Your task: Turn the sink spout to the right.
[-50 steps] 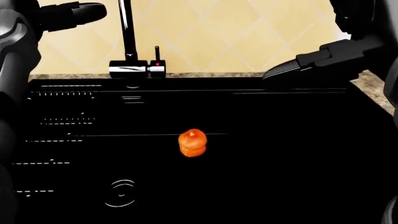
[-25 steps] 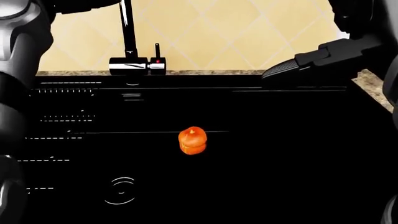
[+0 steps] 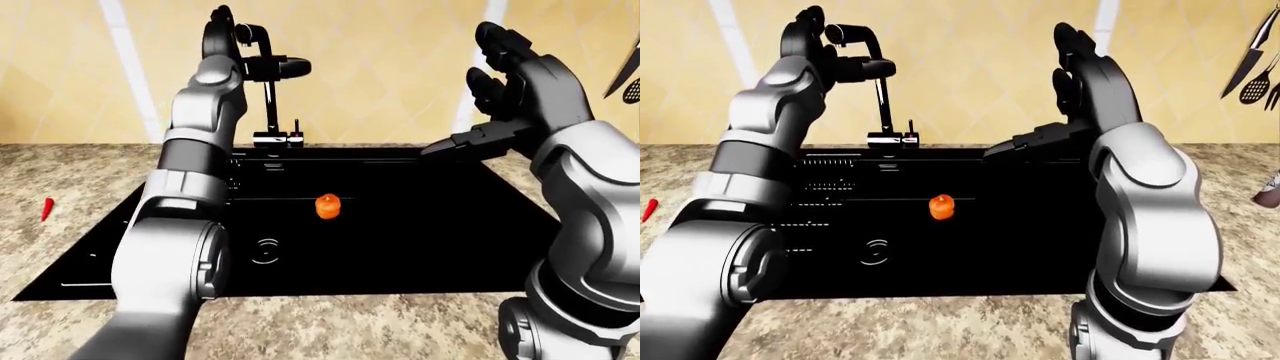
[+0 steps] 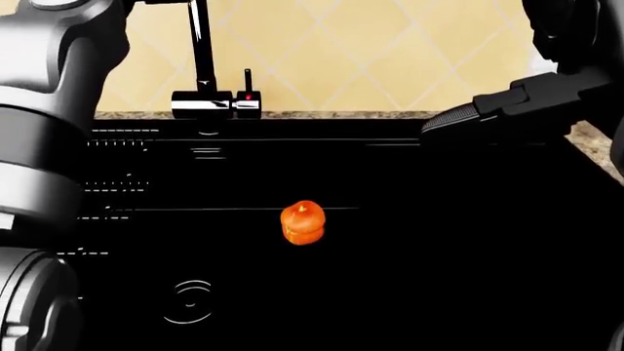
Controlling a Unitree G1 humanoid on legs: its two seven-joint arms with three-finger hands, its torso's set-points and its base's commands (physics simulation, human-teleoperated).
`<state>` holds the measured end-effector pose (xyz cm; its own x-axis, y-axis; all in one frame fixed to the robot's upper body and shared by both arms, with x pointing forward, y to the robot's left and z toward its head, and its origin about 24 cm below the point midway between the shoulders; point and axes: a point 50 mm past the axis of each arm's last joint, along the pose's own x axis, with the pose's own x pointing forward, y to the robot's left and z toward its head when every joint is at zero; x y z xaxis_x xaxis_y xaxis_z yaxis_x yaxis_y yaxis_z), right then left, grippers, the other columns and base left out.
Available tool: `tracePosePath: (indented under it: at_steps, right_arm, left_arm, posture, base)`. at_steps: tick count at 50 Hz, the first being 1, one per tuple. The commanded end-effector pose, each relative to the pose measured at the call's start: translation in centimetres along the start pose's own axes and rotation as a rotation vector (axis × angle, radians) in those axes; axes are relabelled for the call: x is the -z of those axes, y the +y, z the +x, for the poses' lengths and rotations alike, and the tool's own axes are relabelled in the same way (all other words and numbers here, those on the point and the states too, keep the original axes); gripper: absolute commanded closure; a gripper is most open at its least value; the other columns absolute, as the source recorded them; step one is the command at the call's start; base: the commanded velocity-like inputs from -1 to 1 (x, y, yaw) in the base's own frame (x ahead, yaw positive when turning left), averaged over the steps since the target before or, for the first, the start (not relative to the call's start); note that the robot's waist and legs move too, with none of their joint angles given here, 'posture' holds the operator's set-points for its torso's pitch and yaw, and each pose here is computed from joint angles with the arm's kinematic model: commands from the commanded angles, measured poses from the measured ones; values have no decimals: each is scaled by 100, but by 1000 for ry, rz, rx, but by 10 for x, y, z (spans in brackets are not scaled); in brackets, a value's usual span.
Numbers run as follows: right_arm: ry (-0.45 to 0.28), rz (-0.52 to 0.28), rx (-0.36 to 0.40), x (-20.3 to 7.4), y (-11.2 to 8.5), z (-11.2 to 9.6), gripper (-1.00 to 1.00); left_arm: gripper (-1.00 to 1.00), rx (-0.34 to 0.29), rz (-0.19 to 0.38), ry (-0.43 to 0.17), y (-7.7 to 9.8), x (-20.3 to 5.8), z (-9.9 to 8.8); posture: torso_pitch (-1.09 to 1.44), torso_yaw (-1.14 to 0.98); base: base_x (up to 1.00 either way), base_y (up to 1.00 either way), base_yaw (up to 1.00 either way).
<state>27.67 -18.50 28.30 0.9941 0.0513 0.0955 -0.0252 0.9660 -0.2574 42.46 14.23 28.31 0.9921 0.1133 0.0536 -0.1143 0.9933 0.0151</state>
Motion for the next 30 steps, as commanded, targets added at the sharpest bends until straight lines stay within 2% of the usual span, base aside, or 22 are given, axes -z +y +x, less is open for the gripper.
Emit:
tracePosePath:
  at_steps: [1,11,16,30]
  right_arm:
    - [-67,-14,22,-13,-4,-3,-100]
    - [-71,-15,24,-14,-3,-5,-100]
    - [-73,-15,25,-15,-4,-5,-100]
    - [-72,-16,27,-15,-5,-5,-100]
  left_arm:
    - [-100,11,-12,-101,-3,-28,-4]
    - [-100,23,-5,-93,-8,-23,-5]
    - [-100,10,2,-78,-5,-13,-2]
    - [-100,41,8,-83,-21,-15,-10]
  posture:
    - [-40,0]
    - [-40,0]
    - [-40,0]
    - [-40,0]
  base:
    - [0,0,0]
    - [0,0,0]
    - [0,0,0]
    - [0,0,0]
